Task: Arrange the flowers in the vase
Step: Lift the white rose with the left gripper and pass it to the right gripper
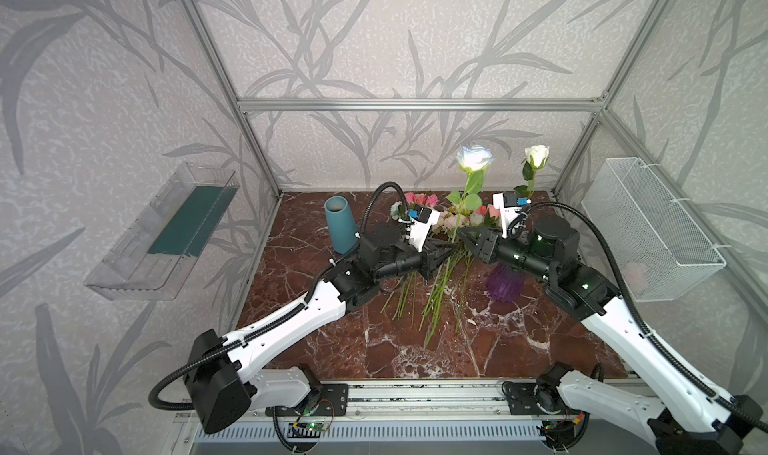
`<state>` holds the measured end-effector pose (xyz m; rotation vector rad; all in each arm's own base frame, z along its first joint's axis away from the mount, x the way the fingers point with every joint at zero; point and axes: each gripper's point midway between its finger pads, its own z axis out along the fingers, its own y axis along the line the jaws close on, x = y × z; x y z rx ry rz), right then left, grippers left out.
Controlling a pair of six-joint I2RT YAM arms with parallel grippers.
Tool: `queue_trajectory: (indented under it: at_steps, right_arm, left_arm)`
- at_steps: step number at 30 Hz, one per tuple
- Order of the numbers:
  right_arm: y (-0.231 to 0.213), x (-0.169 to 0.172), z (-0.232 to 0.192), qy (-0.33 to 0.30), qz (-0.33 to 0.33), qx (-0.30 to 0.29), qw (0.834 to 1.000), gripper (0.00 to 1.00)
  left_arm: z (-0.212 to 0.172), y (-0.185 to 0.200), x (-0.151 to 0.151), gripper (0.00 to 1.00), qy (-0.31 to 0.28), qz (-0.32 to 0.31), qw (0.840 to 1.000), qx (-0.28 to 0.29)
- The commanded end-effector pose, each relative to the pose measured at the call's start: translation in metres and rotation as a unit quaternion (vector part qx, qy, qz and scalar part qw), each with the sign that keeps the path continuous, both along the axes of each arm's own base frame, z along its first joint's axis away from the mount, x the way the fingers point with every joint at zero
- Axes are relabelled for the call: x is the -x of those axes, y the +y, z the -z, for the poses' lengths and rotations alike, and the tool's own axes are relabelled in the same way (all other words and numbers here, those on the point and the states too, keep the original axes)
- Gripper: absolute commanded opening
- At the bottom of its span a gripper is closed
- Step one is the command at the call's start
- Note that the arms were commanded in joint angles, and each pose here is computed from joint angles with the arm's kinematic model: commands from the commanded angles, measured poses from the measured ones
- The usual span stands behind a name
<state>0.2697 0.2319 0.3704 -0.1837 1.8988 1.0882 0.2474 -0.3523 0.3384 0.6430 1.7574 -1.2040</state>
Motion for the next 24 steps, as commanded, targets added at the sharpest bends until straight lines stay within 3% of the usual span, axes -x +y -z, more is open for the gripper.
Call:
queue_trajectory:
  at_steps: [1,12,16,20,22,24]
  right_arm:
    - [0.008,-0.002,-0.017,-0.017,-0.013,-0.017,1.0,0.28]
    - [0.012,0.004,-0.009,-0.01,-0.024,-0.013,1.0,0.29]
    - [0.012,0.003,0.0,-0.001,-0.021,-0.01,1.0,0.1]
    - [0.005,0.008,-0.009,-0.019,-0.011,-0.017,1.0,0.02]
    - [-0.002,0.01,-0.015,-0.031,0.002,-0.016,0.999,0.0]
    - [-0.007,0.012,-0.02,-0.044,0.011,-0.008,0.999,0.0]
  left_arm:
    - [-0.019,0.0,0.009,0.0,-0.016,0.011,0.999,0.027]
    - [-0.024,-0.006,0.007,0.0,-0.018,0.02,0.999,0.022]
    - [-0.025,-0.009,0.008,0.0,-0.018,0.029,0.999,0.025]
    - [-0.023,-0.009,0.009,0.01,-0.014,0.031,0.999,0.024]
    - [-0.022,-0.008,0.008,0.13,-0.016,0.026,0.999,0.026]
    - [-0.02,-0.005,0.005,0.43,-0.019,0.015,0.999,0.027]
